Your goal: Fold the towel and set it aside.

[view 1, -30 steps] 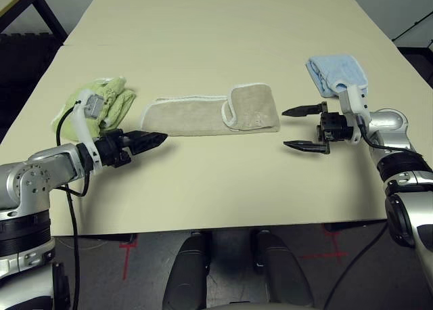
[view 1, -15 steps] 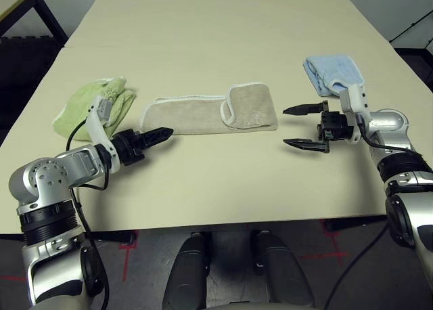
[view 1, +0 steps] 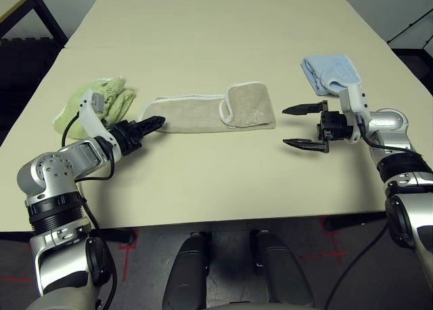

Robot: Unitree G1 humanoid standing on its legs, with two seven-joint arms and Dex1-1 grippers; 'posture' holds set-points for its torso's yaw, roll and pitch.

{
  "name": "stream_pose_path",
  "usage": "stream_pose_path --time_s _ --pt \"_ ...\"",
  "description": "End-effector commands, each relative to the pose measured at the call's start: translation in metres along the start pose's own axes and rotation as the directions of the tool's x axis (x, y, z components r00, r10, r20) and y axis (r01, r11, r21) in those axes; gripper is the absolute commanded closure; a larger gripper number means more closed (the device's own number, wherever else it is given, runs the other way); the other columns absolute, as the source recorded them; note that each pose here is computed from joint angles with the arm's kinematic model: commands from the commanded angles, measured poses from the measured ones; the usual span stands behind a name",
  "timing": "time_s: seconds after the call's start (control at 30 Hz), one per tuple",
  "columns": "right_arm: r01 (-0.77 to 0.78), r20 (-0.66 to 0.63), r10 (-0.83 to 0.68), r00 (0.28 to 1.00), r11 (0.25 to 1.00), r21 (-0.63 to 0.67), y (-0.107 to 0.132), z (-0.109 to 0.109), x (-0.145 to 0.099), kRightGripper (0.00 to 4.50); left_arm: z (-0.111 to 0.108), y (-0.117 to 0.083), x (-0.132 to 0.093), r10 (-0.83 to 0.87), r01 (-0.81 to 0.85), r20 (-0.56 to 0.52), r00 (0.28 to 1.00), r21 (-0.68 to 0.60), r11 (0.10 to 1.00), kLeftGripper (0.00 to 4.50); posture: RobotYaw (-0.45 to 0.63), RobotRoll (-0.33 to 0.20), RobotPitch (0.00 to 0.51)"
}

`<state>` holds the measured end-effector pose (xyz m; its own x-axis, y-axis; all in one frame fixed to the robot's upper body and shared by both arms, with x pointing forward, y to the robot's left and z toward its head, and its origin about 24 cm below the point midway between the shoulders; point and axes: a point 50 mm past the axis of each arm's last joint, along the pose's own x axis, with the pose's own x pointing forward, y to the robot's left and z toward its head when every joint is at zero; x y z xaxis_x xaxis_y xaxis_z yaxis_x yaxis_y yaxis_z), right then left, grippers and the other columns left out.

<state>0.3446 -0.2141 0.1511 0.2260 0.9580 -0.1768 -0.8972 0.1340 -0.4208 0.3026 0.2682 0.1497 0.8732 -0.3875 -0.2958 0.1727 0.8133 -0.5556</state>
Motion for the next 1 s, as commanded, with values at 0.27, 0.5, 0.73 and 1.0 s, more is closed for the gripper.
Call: stream_pose_path --time_s 0.27,0.5,0.73,1.0 --pt "0.009 0.003 -0.009 1.0 1.0 -0.007 0.001 0.0 -0.001 0.06 -0.004 0.006 0.003 0.064 -0.064 -0.008 0.998 -0.037 0.997 0.0 0.06 0.0 0.167" --pt "0.032 0.009 -0.032 0.999 0.999 -0.002 -0.001 0.001 -0.002 0.0 -0.004 0.005 0.004 0.054 -0.054 -0.011 0.998 -0.061 0.997 1.59 0.05 0.0 0.168" --pt "0.054 0.017 -0.054 0.998 0.999 0.009 -0.003 0.002 -0.003 0.0 0.004 0.003 0.004 0.057 -0.055 0.027 0.998 -0.075 0.996 4.35 0.05 0.0 0.167" --pt "0.072 0.024 -0.072 0.997 0.997 0.02 -0.003 0.001 -0.001 0.0 0.029 -0.001 -0.007 0.07 -0.062 0.133 0.989 -0.059 0.996 4.48 0.05 0.0 0.164"
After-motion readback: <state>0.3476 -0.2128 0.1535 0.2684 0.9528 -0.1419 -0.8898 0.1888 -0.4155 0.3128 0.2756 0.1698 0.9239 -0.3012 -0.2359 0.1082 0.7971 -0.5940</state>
